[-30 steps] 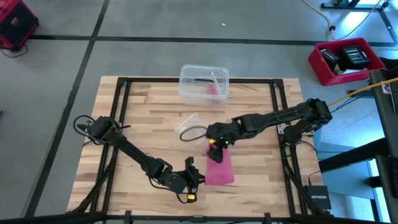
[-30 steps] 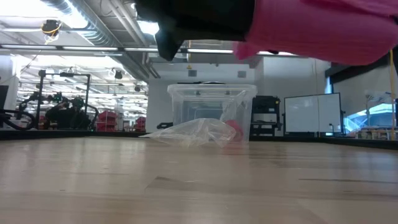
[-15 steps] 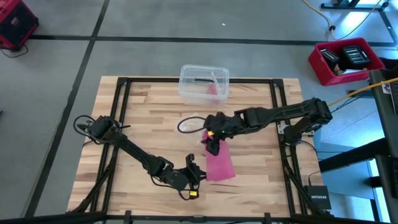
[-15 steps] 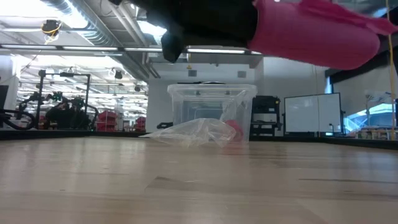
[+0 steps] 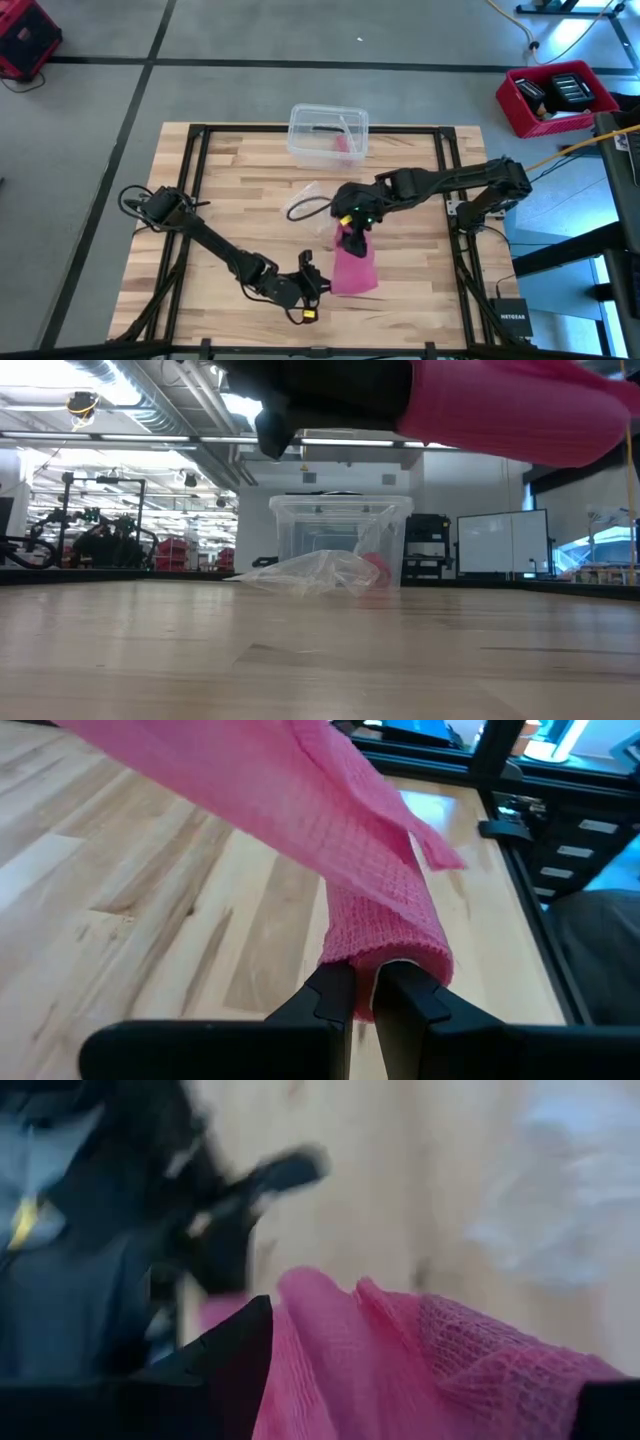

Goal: Roll bandage
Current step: Roll the pink bandage

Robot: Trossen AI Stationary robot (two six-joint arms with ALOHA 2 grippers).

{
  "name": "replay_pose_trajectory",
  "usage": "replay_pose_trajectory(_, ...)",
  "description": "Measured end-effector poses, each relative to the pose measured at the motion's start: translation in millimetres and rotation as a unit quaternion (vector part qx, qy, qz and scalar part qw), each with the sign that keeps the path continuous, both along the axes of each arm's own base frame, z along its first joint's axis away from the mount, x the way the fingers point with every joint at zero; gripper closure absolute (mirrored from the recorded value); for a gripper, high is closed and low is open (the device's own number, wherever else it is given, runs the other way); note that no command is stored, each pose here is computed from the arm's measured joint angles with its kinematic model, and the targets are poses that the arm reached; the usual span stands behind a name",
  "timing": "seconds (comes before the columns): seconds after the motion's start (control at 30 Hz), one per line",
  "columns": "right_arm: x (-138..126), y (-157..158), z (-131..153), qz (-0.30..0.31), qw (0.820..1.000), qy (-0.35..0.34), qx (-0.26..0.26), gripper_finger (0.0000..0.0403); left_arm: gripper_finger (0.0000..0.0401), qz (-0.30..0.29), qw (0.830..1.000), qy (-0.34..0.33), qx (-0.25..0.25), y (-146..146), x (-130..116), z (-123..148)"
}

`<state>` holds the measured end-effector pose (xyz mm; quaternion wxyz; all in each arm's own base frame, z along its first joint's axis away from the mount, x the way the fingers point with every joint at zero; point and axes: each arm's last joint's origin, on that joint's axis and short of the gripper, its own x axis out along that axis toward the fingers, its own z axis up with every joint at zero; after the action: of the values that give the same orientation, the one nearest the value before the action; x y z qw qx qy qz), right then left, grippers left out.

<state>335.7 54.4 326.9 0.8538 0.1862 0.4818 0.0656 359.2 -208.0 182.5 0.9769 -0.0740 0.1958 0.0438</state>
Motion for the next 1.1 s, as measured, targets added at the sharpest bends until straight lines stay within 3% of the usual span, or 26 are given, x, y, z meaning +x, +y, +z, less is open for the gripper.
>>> replay_pose_trajectory(0.07, 1.3, 0.6, -2.1, 0.008, 1.000, 0.000, -0.007, 0.0148, 0.0380, -0.001, 1.000, 0.000, 0.001, -0.5, -0.3, -0.1)
replay_pose_trajectory(0.23, 2.7, -7.2, -3.5, -0.067, 0.991, -0.011, -0.116, 0.0148, 0.0380, 0.004, 1.000, -0.001, 0.001, 0.8, 0.4, 0.1)
replay_pose_trajectory(0.3, 2.9, -4.5, -5.7, -0.031, 0.996, 0.000, -0.078, 0.0148, 0.0380, 0.003, 1.000, -0.001, 0.001, 0.9, 0.4, 0.0)
replay_pose_trajectory(0.37, 4.1, 0.4, -7.5, 0.043, 0.998, -0.002, -0.034, 0.0148, 0.0380, -0.002, 1.000, 0.001, 0.000, -0.4, -0.3, -0.2)
replay_pose_trajectory(0.4, 5.5, 1.6, -7.5, 0.059, 0.997, -0.012, -0.041, 0.0148, 0.0380, -0.003, 1.000, 0.001, -0.001, -0.7, -0.4, -0.2)
replay_pose_trajectory(0.53, -1.5, 2.3, -13.1, 0.024, 0.987, 0.022, -0.158, 0.0148, 0.0380, -0.003, 1.000, 0.001, -0.001, -0.2, -0.1, -0.2)
replay_pose_trajectory(0.7, -9.7, 8.9, -11.8, 0.091, 0.988, 0.045, -0.118, 0.0148, 0.0380, -0.007, 1.000, 0.002, 0.002, -0.7, -0.3, -0.2)
replay_pose_trajectory(0.93, -11.4, 29.0, 21.9, 0.092, 0.976, -0.070, -0.185, 0.0148, 0.0380, -0.004, 1.000, 0.001, 0.006, 0.6, 0.4, -0.1)
replay_pose_trajectory(1.1, -11.5, 36.7, 22.8, 0.102, 0.978, -0.073, -0.166, 0.0148, 0.0380, -0.010, 1.000, 0.001, 0.012, -0.5, -0.2, 0.0)
